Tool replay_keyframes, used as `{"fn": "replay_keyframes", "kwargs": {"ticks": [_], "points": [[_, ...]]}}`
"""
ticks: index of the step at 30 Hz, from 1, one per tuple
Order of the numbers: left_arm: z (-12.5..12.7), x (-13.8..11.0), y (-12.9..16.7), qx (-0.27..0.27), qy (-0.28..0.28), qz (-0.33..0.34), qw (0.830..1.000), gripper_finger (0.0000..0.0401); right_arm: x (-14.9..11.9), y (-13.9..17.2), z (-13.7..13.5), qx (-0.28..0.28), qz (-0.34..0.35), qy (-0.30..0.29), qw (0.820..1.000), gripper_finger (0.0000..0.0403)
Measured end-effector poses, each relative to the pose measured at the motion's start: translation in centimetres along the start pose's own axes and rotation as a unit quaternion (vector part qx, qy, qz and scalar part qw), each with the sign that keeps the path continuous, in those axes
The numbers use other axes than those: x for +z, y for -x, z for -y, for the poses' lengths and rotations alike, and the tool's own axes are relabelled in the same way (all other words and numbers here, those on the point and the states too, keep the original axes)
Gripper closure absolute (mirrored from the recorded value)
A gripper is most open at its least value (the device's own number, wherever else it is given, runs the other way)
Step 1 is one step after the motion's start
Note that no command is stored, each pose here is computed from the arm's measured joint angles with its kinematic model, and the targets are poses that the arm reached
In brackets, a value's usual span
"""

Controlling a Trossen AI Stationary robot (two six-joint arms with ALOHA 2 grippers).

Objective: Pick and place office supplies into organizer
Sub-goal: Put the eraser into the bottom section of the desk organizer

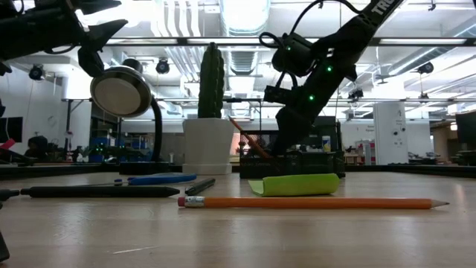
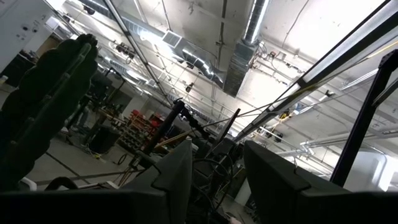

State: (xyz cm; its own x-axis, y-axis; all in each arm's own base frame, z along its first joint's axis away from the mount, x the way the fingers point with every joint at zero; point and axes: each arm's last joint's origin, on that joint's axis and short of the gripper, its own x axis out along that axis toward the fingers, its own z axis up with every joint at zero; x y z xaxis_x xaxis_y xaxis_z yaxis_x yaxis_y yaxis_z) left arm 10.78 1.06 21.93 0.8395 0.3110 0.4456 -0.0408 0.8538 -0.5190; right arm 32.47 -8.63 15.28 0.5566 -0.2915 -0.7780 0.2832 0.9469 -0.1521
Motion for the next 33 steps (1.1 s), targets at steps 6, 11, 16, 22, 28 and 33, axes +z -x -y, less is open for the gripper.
{"fn": "replay_keyframes", "kwargs": {"ticks": [6,11,16,22,28,33], "points": [[0.0,0.0,0.0,0.000,0.000,0.000,1.000,0.0271,-0.2,0.0,-0.1,0.022,-0.001,0.003,1.000,0.0347],[0.0,0.0,0.0,0.000,0.000,0.000,1.000,0.0271,-0.2,-0.1,0.1,0.021,-0.003,0.002,1.000,0.0347],[0.0,0.0,0.0,0.000,0.000,0.000,1.000,0.0271,-0.4,-0.5,0.2,0.033,-0.007,0.001,0.999,0.0347],[0.0,0.0,0.0,0.000,0.000,0.000,1.000,0.0271,-0.5,-1.0,0.1,0.032,-0.008,0.001,0.999,0.0347],[0.0,0.0,0.0,0.000,0.000,0.000,1.000,0.0271,-0.4,-1.0,0.1,0.033,-0.008,0.001,0.999,0.0347],[0.0,0.0,0.0,0.000,0.000,0.000,1.000,0.0271,-0.1,-0.9,0.1,0.037,-0.006,0.001,0.999,0.0347]]}}
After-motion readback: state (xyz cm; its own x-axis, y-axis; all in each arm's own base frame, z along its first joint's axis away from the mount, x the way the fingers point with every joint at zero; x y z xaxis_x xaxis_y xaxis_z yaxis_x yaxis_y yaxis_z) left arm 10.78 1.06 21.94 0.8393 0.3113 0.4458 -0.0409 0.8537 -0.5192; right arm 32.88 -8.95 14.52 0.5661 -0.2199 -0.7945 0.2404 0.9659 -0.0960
